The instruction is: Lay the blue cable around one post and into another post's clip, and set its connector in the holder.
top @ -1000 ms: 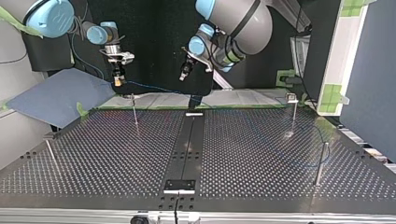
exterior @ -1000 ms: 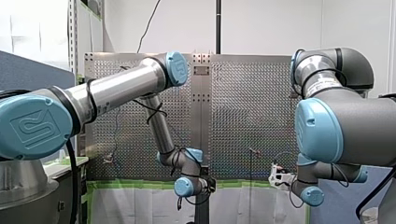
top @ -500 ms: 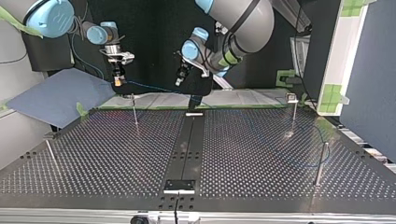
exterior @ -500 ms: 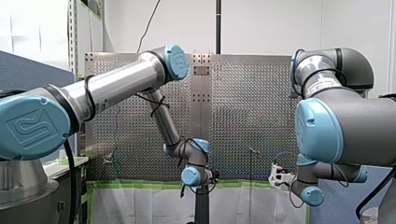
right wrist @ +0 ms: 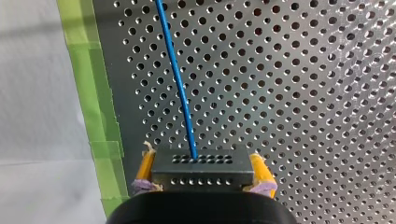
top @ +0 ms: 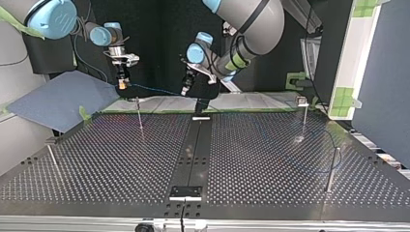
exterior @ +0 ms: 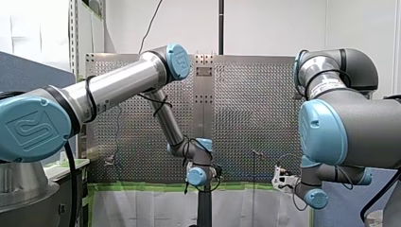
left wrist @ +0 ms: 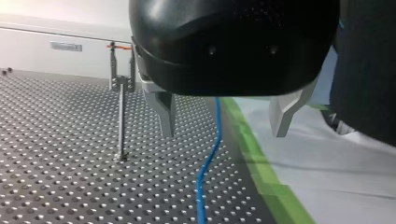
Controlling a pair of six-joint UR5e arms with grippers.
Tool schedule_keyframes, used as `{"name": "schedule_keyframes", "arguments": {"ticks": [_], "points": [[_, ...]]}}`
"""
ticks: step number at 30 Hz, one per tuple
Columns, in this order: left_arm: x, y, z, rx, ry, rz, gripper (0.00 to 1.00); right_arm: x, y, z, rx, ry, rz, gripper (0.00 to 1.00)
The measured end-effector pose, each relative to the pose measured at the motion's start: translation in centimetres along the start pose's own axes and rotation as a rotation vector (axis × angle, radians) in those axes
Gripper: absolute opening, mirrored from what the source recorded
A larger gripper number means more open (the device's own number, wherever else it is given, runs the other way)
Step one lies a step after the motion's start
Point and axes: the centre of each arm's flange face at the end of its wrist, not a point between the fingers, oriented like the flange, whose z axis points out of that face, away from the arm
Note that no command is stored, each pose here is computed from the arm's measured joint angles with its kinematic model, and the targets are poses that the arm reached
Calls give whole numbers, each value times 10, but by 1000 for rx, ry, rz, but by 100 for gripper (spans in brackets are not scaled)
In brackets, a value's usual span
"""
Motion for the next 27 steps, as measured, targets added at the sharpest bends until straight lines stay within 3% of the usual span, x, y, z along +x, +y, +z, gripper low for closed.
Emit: {"name": "schedule_keyframes", "arguments": {"ticks": [10, 19, 27], "points": [[-14, -1, 15, -19, -32, 14, 100, 0, 0, 0, 1, -2, 0, 0], [-11, 6, 15, -47, -3, 80, 100, 0, -1, 0, 4, -4, -1, 0], [-13, 12, 21, -80, -3, 108, 100, -1, -1, -1, 5, -10, -6, 0]]}}
